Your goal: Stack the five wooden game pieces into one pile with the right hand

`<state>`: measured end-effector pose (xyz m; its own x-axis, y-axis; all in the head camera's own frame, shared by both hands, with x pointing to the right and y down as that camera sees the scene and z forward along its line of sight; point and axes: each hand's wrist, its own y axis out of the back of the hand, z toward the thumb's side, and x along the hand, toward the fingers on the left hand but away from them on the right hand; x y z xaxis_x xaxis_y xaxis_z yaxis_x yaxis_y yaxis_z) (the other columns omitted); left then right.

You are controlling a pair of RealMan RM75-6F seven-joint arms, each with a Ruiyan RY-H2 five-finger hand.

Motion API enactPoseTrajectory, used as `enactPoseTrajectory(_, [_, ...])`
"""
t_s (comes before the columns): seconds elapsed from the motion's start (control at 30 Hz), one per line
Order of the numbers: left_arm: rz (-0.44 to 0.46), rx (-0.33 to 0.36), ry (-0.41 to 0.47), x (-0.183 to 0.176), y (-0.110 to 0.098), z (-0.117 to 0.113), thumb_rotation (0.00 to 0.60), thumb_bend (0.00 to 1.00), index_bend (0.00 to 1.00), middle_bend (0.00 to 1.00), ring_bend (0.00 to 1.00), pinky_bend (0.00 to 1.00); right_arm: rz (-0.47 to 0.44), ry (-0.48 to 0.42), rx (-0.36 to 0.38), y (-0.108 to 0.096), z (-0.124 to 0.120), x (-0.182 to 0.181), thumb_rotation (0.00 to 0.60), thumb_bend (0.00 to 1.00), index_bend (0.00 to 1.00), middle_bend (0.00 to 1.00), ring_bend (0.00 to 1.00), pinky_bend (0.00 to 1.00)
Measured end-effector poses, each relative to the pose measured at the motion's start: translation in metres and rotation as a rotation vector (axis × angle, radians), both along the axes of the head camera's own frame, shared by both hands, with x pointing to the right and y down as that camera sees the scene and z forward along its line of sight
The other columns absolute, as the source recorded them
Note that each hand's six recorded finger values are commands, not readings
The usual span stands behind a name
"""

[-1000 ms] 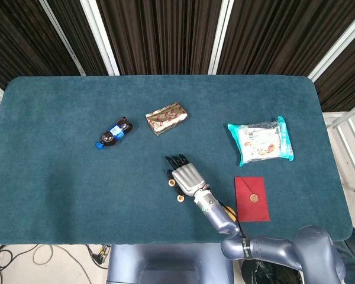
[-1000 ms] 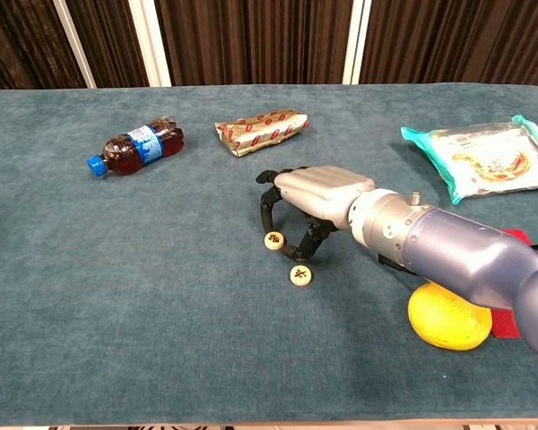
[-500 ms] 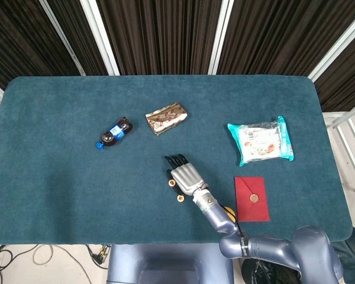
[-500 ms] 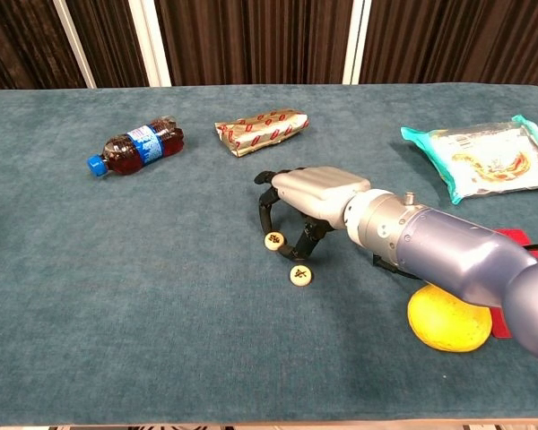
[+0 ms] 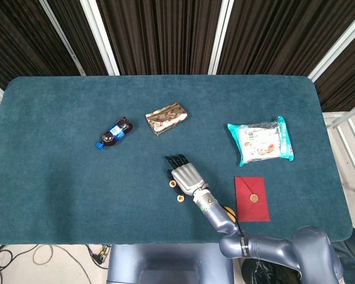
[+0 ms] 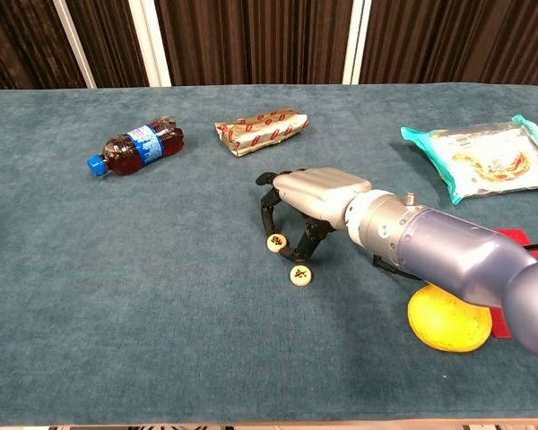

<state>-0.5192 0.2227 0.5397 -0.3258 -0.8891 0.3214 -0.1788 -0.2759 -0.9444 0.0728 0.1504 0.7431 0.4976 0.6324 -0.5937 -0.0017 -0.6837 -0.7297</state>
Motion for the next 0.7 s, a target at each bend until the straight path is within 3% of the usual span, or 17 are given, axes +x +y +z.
enactPoseTrajectory(0.43, [0.001, 0.0, 0.0, 0.0, 0.0, 0.0, 0.6, 0.6, 0.1, 0.0, 0.0, 0.0, 0.018, -0.01, 0.02, -0.01, -0.009, 0.003, 0.6, 0.42, 0.53, 0.0, 0.0, 0.0])
enactPoseTrajectory(0.7, [0.006, -0.002, -0.002, 0.001, 0.0, 0.0, 0.6, 0.6, 0.1, 0.0, 0.0, 0.0, 0.071, 0.012, 0.05, -0.037, -0.023, 0.02, 0.6, 0.42, 0.53, 0.0, 0.0, 0.0])
